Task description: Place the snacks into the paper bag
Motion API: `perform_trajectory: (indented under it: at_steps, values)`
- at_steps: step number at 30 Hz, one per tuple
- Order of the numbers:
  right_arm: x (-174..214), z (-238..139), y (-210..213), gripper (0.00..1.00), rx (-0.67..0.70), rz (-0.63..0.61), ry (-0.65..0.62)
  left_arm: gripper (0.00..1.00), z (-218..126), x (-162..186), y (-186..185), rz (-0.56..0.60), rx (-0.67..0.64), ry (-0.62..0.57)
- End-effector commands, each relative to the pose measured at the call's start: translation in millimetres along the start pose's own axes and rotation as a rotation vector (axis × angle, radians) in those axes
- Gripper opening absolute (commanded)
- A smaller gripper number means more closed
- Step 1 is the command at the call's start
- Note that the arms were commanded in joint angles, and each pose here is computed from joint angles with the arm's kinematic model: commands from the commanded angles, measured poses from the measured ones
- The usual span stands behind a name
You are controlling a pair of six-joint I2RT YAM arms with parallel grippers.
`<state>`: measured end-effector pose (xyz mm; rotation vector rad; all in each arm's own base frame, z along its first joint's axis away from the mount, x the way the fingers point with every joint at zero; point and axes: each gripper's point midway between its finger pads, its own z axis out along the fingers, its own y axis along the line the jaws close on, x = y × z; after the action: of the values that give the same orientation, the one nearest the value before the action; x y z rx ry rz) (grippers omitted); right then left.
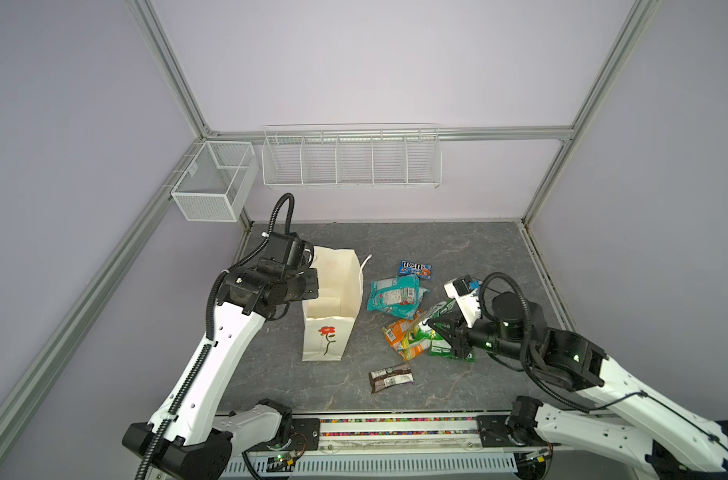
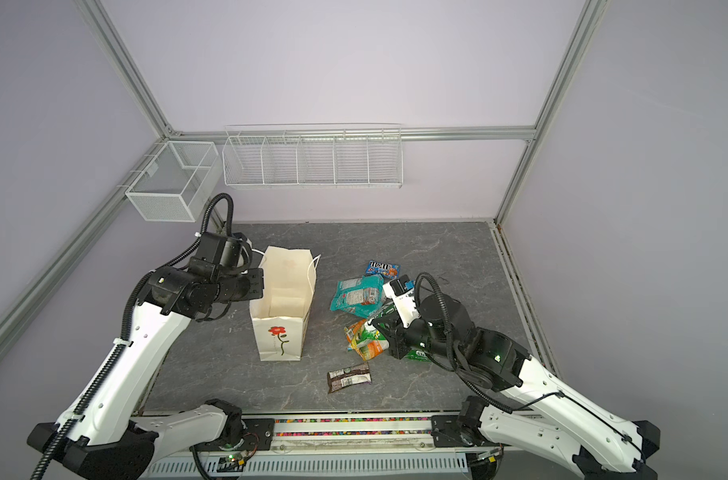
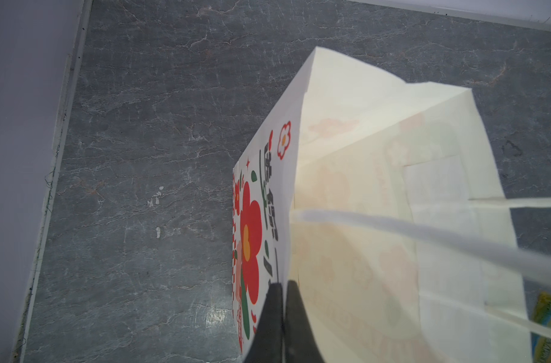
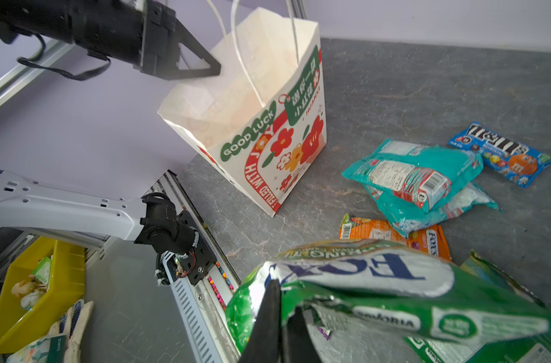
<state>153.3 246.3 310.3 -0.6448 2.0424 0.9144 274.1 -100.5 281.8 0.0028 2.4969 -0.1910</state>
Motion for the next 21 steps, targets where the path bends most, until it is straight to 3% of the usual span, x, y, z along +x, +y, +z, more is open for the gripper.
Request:
perform_trajectory:
  at_steps: [1, 9, 21]
  values:
    - [-22, -17, 9, 0.07, -0.009, -0.083, -0.061, 0.0, 3, 4, 4, -0.01, -0.027, 0.009]
    - [-19, -15, 12, 0.07, -0.034, -0.073, -0.061, 0.0, -8, -5, 19, 0.04, -0.122, -0.008]
    - [-20, -20, 12, 0.06, -0.035, -0.074, -0.077, 0.0, 4, -7, 0, 0.043, -0.07, 0.012]
